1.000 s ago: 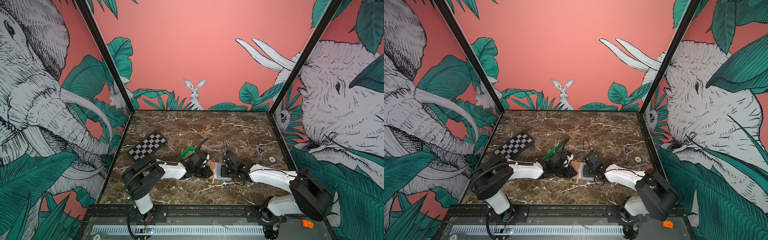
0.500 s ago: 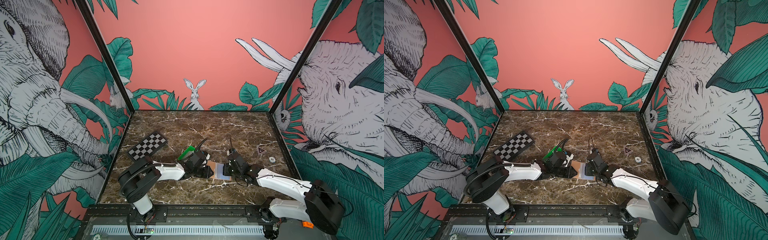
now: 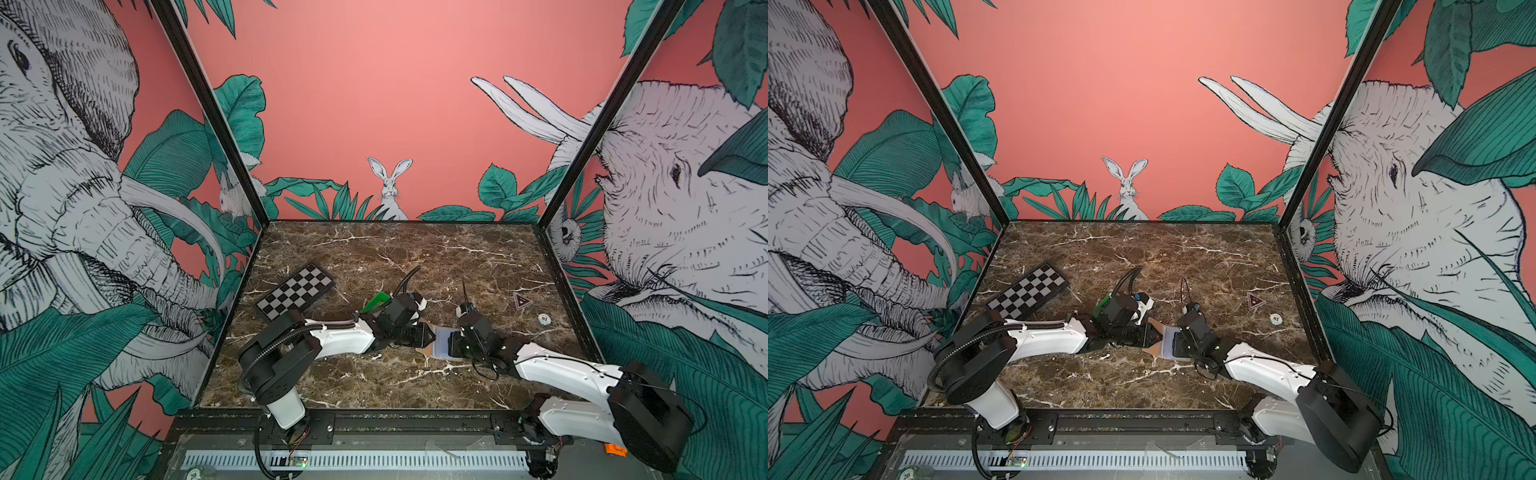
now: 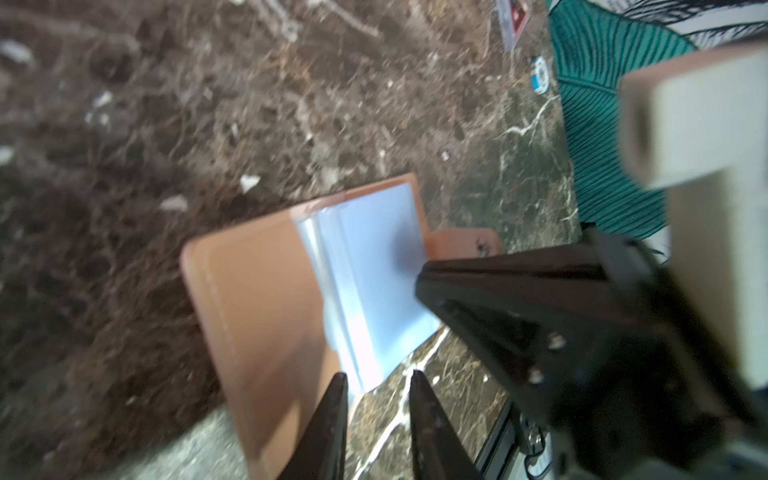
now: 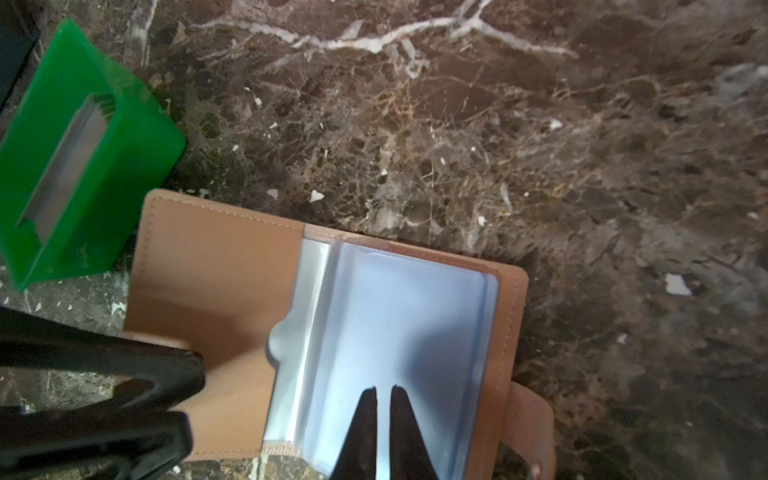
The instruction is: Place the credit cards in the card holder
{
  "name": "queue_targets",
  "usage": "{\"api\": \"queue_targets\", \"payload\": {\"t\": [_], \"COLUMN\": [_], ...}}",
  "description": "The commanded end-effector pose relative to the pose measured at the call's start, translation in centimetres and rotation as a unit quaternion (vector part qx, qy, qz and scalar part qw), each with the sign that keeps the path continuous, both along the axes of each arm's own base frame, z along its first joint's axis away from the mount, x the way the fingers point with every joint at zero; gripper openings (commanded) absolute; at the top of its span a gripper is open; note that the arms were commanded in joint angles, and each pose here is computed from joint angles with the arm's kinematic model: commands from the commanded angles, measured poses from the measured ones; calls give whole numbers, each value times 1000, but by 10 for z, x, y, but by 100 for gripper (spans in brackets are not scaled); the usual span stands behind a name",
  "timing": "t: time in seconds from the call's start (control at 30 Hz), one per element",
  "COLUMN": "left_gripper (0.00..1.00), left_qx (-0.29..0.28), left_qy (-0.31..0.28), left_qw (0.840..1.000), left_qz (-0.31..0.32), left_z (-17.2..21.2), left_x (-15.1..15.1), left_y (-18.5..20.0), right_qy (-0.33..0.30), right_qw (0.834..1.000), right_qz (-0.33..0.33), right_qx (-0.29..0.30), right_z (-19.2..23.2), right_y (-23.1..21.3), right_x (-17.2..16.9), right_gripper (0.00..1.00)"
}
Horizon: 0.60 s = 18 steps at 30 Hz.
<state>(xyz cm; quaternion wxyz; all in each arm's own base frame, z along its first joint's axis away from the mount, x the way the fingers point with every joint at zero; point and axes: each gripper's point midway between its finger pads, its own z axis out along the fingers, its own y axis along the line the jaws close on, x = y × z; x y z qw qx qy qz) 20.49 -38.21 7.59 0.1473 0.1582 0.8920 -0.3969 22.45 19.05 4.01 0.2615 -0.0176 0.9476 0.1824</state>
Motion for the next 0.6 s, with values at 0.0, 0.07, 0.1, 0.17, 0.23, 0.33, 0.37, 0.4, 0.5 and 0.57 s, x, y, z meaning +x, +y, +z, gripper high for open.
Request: {"api": "queue_targets", "payload": {"t": [0.0,0.07,0.1,0.17,0.23,0.33,0.37,0.4,0.5,0.57], "left_gripper": [28,28,28,28,28,28,28,28,28,28], "left_qx": [27,31,32,35,34,39,43,50,69,76], "left_qy": [3,7,12,21,26,34,35,34,30,29], "left_qw": [1000,999,999,999,999,999,998,998,997,997], "left_qz": [-9,-8,-8,-11,-11,-5,-2,-1,-3,-4], "left_z": [-11,-15,-18,-23,-28,-35,-37,-40,-44,-46], "left_x": [3,6,6,4,2,-1,-2,-4,-9,-13], "left_y": [2,3,3,4,5,9,12,15,21,24], "right_qy": [6,10,12,13,15,20,21,22,21,22], "right_qw": [1000,1000,1000,1000,999,999,999,999,999,999], "right_qz": [-5,-15,-20,-26,-29,-28,-28,-27,-26,-23], "right_qx": [5,0,-2,-4,-11,-16,-17,-16,-8,-2], "right_z": [-3,-6,-8,-11,-14,-17,-19,-20,-21,-21], "right_y": [1,-3,-5,-8,-10,-10,-10,-9,-5,-2], "right_x": [0,0,-1,-2,-2,-2,-3,-2,-1,0], "right_gripper": [10,11,11,11,11,11,11,11,11,11]}}
